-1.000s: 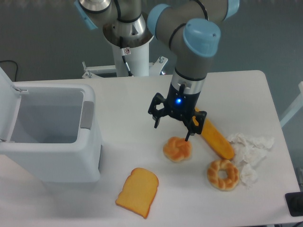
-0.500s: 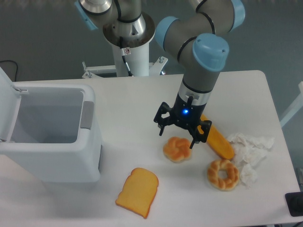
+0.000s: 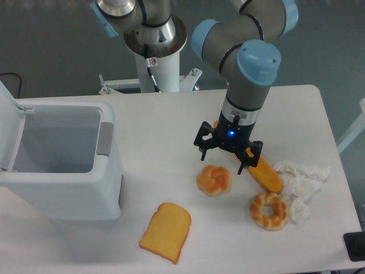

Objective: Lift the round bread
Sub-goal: 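Move the open gripper over the knotted round bun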

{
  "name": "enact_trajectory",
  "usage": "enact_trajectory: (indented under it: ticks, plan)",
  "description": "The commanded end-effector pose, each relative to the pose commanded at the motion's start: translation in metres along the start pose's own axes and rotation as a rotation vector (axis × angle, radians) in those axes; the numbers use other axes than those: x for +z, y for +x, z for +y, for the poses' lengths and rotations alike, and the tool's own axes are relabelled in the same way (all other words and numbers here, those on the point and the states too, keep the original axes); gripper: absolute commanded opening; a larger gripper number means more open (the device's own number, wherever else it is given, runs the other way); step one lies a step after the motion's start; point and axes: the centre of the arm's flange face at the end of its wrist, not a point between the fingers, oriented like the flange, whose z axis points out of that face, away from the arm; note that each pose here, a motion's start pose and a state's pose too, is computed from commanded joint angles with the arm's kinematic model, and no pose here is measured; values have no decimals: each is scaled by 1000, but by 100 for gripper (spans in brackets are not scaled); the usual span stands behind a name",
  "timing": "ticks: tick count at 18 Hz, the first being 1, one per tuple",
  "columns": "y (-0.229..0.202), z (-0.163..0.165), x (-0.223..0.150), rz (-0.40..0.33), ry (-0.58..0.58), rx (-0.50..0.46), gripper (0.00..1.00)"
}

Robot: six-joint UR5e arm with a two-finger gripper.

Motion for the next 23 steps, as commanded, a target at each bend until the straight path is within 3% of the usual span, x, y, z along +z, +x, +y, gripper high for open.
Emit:
enact_trajectory:
  ticks: [13,23]
  plan:
    - [2,9,34,72,-70,-235,100]
    - [0,12,62,104,-100,-241,100]
